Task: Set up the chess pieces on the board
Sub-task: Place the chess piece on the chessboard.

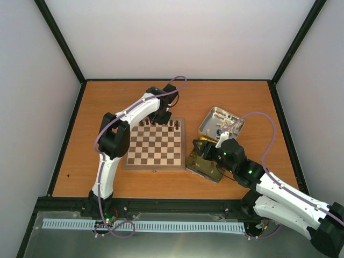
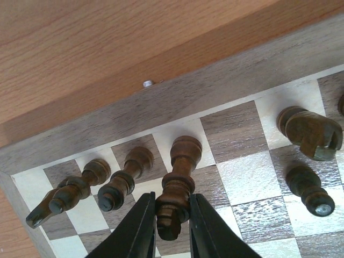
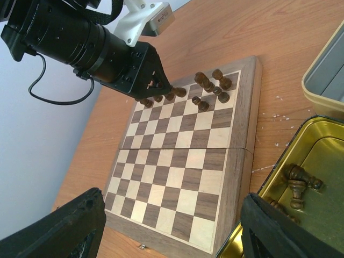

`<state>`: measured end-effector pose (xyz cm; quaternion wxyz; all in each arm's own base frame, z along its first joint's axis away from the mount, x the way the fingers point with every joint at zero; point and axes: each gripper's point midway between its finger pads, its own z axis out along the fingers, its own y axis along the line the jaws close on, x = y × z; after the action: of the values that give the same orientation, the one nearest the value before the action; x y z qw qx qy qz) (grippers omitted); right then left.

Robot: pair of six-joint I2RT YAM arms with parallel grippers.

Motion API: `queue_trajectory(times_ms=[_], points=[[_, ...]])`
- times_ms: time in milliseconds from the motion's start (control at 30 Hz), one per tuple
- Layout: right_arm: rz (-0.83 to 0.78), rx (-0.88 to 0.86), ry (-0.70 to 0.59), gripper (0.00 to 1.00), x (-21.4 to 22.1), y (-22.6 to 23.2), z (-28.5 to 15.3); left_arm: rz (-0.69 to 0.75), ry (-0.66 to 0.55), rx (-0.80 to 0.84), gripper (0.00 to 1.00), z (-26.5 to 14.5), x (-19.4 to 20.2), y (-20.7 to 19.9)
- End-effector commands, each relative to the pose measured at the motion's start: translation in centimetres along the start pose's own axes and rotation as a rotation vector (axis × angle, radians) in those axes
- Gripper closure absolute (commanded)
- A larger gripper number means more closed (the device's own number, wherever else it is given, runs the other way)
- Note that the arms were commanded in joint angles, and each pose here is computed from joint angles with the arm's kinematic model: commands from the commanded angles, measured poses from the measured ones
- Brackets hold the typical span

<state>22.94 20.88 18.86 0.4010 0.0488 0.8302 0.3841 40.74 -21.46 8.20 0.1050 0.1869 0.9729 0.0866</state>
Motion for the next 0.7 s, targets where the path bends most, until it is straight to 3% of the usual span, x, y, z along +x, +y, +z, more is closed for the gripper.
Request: queue_trajectory(times_ms=[0,233,333,433,667], points=[[-0.005,-0.003,-0.011,0.31,0.0,-0.2,0.2,0.013,-0.029,0.006,0.81,-0.9,-1.1,-0.1],[-0.005,-0.005,-0.008,0.31,0.0,-0.2,0.2,0.007,-0.059,0.012,0.79,-2.0,-1.8,0.0],[-0.003,-0.006,-0.009,0.31,0.0,-0.2,0.2,0.011,-0.06,0.022,0.86,-2.1,-1.8,-0.1],[-0.004,-0.008,-0.01,0.31,0.0,-0.2,0.1,0.009,-0.054,0.017,0.86,-2.1,-1.6,-0.1],[0.0,-0.007,-0.009,0.31,0.1,-0.3,0.0,0.006,-0.066,0.032,0.73,-2.7,-1.6,-0.1]])
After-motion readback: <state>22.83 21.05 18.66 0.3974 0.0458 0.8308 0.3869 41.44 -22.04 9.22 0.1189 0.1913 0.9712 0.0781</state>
